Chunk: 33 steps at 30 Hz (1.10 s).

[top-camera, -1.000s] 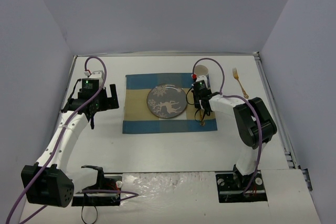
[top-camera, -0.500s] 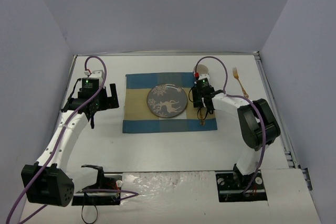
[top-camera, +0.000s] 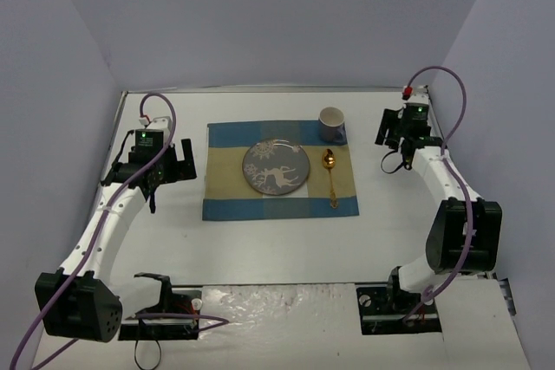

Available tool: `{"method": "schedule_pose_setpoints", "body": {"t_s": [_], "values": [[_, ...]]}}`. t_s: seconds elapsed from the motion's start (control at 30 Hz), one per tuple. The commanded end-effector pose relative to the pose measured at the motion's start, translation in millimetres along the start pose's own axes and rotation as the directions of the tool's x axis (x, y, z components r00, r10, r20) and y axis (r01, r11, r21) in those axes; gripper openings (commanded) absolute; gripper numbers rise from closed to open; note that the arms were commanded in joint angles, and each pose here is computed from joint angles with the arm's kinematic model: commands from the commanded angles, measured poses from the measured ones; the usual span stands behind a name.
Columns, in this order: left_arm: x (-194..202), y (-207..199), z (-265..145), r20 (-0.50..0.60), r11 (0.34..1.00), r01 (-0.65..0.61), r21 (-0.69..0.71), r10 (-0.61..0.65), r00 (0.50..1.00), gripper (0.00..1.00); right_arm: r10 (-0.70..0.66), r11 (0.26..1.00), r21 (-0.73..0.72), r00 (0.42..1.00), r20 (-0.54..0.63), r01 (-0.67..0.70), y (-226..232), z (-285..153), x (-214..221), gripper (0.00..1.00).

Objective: Set the dinner table for one person

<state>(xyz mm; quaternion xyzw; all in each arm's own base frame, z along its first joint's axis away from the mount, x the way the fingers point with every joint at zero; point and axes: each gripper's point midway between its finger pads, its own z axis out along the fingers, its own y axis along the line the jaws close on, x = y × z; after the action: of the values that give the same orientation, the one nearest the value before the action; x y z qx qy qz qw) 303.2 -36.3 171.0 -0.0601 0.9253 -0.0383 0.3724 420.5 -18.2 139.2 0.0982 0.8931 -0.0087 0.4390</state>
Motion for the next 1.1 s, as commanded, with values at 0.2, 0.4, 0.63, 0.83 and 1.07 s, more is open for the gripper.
{"method": "schedule_pose_setpoints", "body": {"t_s": [0.2, 0.4, 0.63, 0.83, 1.07], "values": [[-28.9, -5.5, -9.5, 0.089, 1.0, 0.011, 0.025, -0.013, 0.996, 0.97, 0.007, 0.997, 0.078, 0.999, -0.037, -0.004, -65.0, 60.4, -20.7, 0.63], [-27.4, -3.6, -5.3, 0.075, 1.0, 0.008, 0.014, -0.009, 0.997, 0.97, -0.052, 0.995, 0.077, 0.995, -0.081, 0.058, -87.8, 102.8, -19.2, 0.61], [-23.6, -2.0, 0.8, 0.048, 1.0, 0.004, 0.002, -0.004, 0.999, 0.97, -0.114, 0.993, 0.031, 0.989, -0.09, 0.118, -89.9, 136.9, -21.4, 0.59], [-21.7, -0.7, 4.6, 0.034, 1.0, 0.0, -0.007, 0.0, 0.999, 0.97, -0.136, 0.991, -0.009, 0.984, -0.118, 0.135, -87.3, 158.0, -8.0, 0.56], [-21.1, -1.4, 6.2, 0.026, 1.0, -0.001, -0.004, 0.001, 1.0, 0.97, -0.157, 0.987, -0.035, 0.976, -0.15, 0.154, -85.6, 166.0, 8.5, 0.5]]}}
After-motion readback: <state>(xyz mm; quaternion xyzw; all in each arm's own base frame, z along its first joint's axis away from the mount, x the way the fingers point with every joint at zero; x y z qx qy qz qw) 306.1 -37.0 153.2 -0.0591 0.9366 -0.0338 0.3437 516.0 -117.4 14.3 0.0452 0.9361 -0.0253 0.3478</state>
